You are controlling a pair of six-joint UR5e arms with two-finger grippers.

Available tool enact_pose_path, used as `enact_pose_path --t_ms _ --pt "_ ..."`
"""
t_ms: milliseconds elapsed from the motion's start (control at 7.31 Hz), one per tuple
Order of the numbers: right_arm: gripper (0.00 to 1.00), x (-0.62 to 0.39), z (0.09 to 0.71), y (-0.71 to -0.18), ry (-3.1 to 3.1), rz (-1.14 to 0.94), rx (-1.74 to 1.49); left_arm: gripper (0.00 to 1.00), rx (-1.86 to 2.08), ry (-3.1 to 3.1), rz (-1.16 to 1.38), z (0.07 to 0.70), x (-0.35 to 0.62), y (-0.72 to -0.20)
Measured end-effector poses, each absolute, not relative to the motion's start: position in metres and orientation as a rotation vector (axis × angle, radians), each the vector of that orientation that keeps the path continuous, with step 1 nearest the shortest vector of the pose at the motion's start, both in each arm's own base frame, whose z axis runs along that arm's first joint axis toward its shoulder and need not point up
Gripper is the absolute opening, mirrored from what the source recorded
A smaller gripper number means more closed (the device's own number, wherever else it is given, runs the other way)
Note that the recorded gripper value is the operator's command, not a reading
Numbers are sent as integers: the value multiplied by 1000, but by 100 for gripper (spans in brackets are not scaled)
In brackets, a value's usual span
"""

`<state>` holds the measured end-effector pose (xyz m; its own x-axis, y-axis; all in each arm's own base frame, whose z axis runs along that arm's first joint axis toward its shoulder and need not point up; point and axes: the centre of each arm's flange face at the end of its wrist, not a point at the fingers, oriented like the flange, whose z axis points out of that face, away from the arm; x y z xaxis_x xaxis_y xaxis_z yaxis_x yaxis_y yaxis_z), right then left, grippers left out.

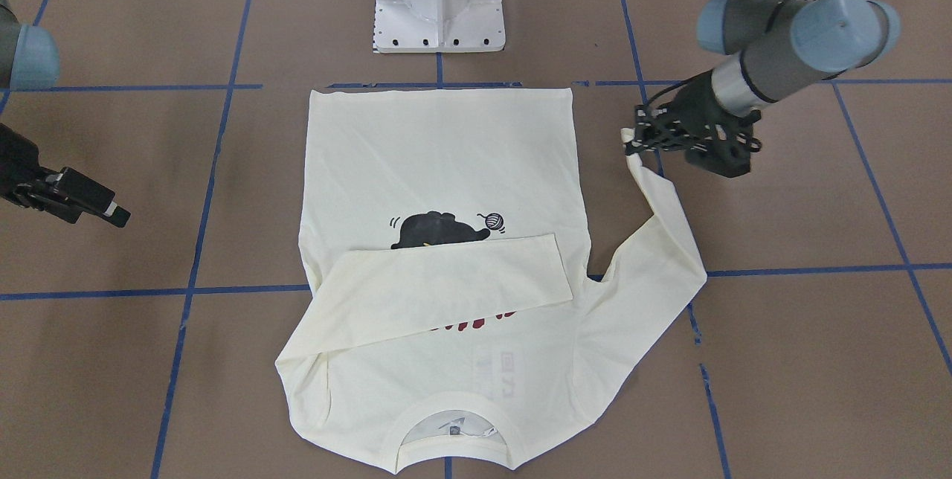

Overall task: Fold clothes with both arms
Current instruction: 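Fold the sleeve with the left gripper across the shirt front and release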

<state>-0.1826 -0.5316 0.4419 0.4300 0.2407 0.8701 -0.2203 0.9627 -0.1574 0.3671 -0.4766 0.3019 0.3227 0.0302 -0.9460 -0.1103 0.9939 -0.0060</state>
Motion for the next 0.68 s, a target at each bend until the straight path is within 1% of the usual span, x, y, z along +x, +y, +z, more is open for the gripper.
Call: enact_pose_path --t_ms 274,410,547,684 --pt "100 -141 470 -511 -1067 293 13 0 -128 1296 -56 186 453 -500" --pt "100 -119 488 -496 -1058 273 48 0 -140 1305 -118 139 488 -518" --pt "100 -104 499 -483 -1063 254 76 0 -145 1291 -167 102 530 -535" --pt "100 -97 504 -475 -1075 243 91 0 -132 1278 -192 81 570 -541"
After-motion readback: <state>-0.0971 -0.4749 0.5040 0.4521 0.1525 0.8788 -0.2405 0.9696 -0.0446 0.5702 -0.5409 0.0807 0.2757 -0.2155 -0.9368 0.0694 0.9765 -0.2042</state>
